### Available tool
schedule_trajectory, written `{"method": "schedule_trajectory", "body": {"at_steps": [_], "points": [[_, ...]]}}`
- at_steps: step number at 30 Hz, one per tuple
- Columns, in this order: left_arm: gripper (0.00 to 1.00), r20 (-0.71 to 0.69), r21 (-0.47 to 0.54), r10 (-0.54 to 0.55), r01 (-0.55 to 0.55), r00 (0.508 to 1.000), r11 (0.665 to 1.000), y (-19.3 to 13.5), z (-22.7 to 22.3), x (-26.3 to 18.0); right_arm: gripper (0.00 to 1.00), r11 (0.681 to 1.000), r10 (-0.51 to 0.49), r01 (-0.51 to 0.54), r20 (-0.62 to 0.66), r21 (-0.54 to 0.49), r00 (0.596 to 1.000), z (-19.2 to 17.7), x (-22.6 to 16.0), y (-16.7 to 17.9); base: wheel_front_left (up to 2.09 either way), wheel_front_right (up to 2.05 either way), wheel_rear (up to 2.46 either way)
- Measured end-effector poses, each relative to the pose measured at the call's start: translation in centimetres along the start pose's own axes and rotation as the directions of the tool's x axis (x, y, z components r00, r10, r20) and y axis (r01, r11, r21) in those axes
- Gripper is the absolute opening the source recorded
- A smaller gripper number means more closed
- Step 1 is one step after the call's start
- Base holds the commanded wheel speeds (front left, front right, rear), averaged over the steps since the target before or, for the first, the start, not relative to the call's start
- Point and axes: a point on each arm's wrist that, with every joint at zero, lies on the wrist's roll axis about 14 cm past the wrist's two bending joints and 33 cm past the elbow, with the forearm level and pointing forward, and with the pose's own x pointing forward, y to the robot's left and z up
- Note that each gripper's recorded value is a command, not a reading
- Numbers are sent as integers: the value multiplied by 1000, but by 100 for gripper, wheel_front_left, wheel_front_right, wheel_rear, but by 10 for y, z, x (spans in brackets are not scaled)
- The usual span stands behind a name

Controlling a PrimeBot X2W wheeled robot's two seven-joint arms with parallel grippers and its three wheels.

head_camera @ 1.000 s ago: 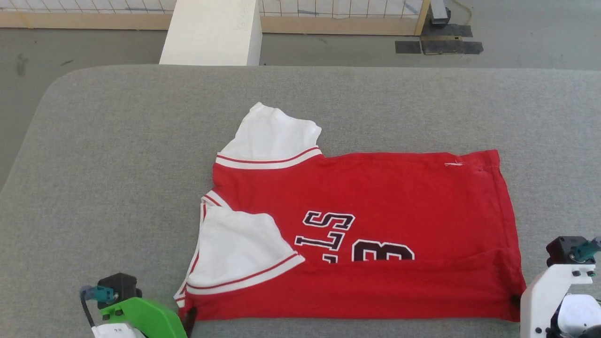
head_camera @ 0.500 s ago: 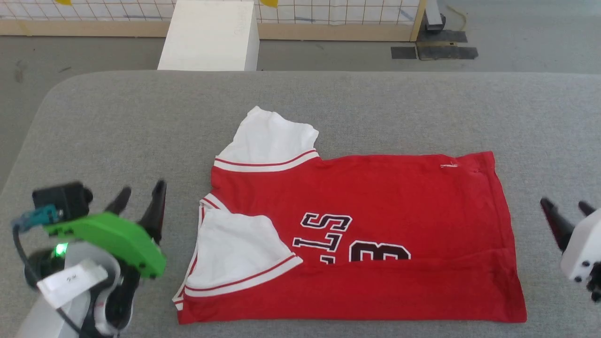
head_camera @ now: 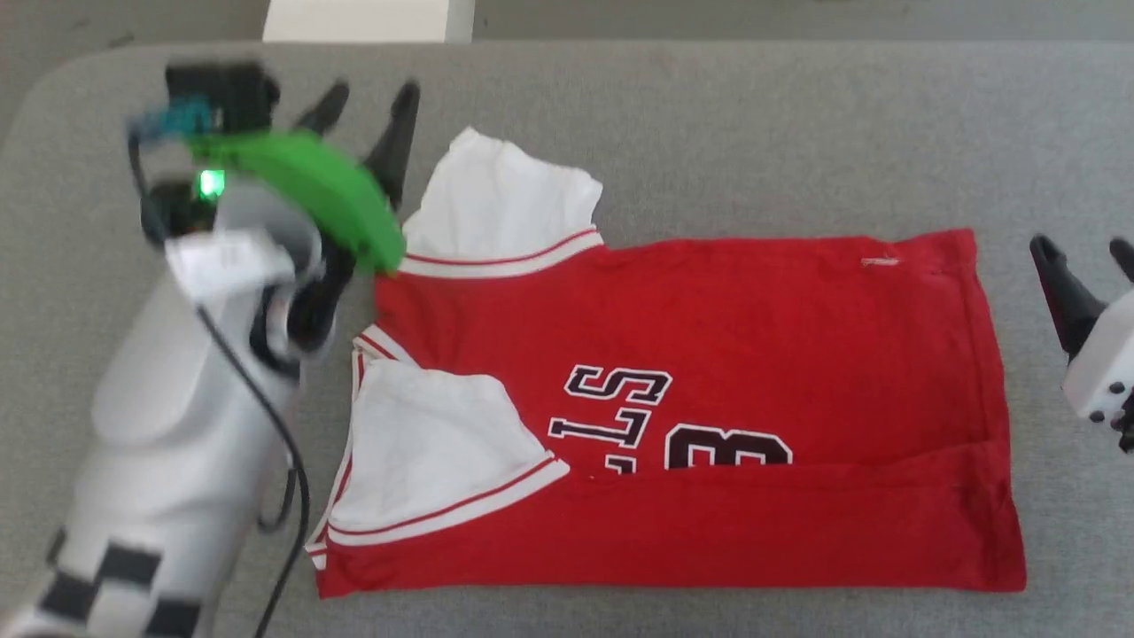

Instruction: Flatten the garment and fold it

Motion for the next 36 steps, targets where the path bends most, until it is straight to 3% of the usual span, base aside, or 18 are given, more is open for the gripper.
{"method": "schedule_trajectory", "body": {"at_steps": [6, 9, 14, 17, 22, 23, 25, 32, 36], "points": [[100, -159, 78, 6, 6, 987, 997, 14, -14, 55, 100, 999, 33, -33, -15, -15, 999, 0, 29, 15, 0, 0, 0], [100, -322, 111, 29, 7, 946, 994, 21, -42, 74, 100, 999, 38, -39, -42, -25, 998, -7, 40, 18, 0, 0, 0], [100, -583, 149, 86, 3, 808, 989, 36, -98, 85, 100, 1000, 15, -17, -79, -21, 997, -24, 50, 12, 0, 0, 0], [100, -708, 154, 110, 0, 698, 988, 41, -132, 84, 100, 1000, -17, 15, -99, -15, 995, -33, 53, 1, 0, 0, 0], [100, -810, 146, 124, -7, 573, 989, 44, -161, 83, 100, 998, -64, 63, -133, -14, 989, -49, 52, -15, 0, 0, 0], [95, -821, 124, 110, -12, 561, 992, 42, -163, 84, 100, 997, -71, 70, -140, -13, 988, -52, 52, -17, 0, 0, 0], [0, -822, 100, 93, -19, 562, 995, 42, -164, 87, 100, 997, -79, 78, -147, -11, 986, -55, 52, -19, 0, 0, 0], [0, -783, 18, 35, -33, 621, 999, 36, -157, 87, 100, 998, -67, 63, -165, -29, 984, -58, 56, -14, 0, 0, 0], [0, -754, -47, -8, -41, 656, 998, 31, -147, 80, 100, 994, -49, 26, -221, -107, 974, -57, 58, -8, 0, 0, 0]]}}
